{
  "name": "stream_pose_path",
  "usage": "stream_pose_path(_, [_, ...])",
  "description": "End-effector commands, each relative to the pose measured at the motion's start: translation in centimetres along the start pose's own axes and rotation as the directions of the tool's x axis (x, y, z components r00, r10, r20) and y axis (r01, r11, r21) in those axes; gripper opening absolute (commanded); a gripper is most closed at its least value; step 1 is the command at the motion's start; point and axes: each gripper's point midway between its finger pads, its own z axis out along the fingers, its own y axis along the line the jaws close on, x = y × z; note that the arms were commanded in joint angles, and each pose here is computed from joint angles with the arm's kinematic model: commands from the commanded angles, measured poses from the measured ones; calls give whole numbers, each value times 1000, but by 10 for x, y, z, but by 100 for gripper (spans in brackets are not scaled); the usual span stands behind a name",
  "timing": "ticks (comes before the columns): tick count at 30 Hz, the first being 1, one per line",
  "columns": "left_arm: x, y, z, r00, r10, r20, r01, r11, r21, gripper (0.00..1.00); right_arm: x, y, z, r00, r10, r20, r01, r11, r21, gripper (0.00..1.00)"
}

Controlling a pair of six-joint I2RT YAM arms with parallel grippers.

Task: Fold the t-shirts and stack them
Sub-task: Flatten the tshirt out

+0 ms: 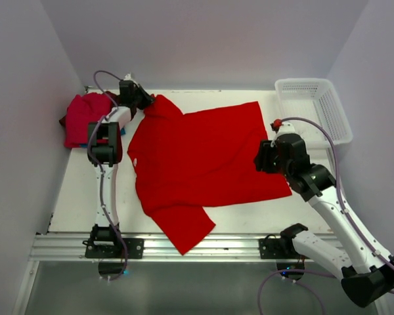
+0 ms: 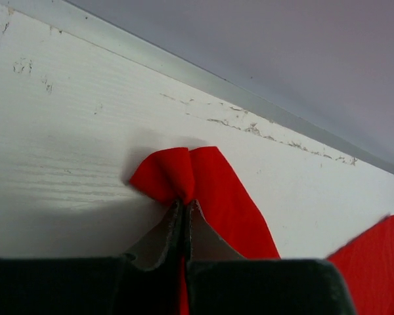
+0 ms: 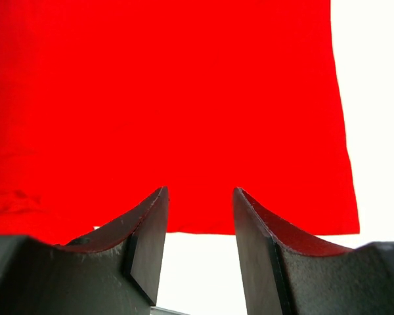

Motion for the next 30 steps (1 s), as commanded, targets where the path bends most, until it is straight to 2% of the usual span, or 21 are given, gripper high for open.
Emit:
stream_pose_path(1, [-63, -60, -39, 989, 86, 124, -98, 991, 92, 0, -8, 2, 2, 999, 13, 48, -13, 1000, -3, 48])
stream_pose_path(6, [-87, -88, -64, 976, 136, 172, -157, 980, 118, 0, -9, -5, 21, 999, 21, 31, -23, 998, 64, 48])
stream_pose_path(11, [-96, -102, -88, 963, 201, 179, -222, 969, 112, 0, -20, -12, 58, 999, 30, 34, -35, 986, 166, 58])
stream_pose_path(14, [-89, -102, -102, 956, 243, 165, -259, 962, 83, 0, -50, -10, 77, 996, 34, 84, -51, 975, 215, 64])
stream_pose_path(16, [-82, -101, -113, 954, 256, 155, -269, 960, 73, 0, -51, -14, 110, 999, 17, 27, -24, 963, 270, 69])
stream_pose_path(17, [-78, -99, -117, 953, 264, 149, -276, 958, 72, 0, -78, -6, 115, 998, 26, 62, -42, 964, 263, 70])
stream_pose_path(18, [-73, -97, -122, 953, 268, 140, -279, 958, 68, 0, -66, -9, 142, 1000, 18, -16, -13, 957, 291, 72])
stream_pose_path(19, [-71, -95, -124, 952, 273, 136, -283, 957, 65, 0, -72, -12, 152, 999, 27, -29, -17, 952, 306, 73])
stream_pose_path(20, [-66, -92, -125, 952, 278, 126, -287, 956, 62, 0, -101, -6, 156, 999, 42, 14, -44, 955, 293, 75])
stream_pose_path(24, [-49, -85, -128, 958, 274, 89, -280, 958, 66, 0, -121, -28, 205, 994, 106, -34, -87, 933, 349, 87])
stream_pose_path(25, [-48, -84, -129, 958, 273, 86, -279, 958, 65, 0, -130, -25, 225, 993, 114, -39, -94, 935, 342, 88])
stream_pose_path(30, [-43, -86, -128, 960, 272, 70, -277, 958, 76, 0, -138, -38, 262, 992, 90, -88, -49, 921, 386, 86])
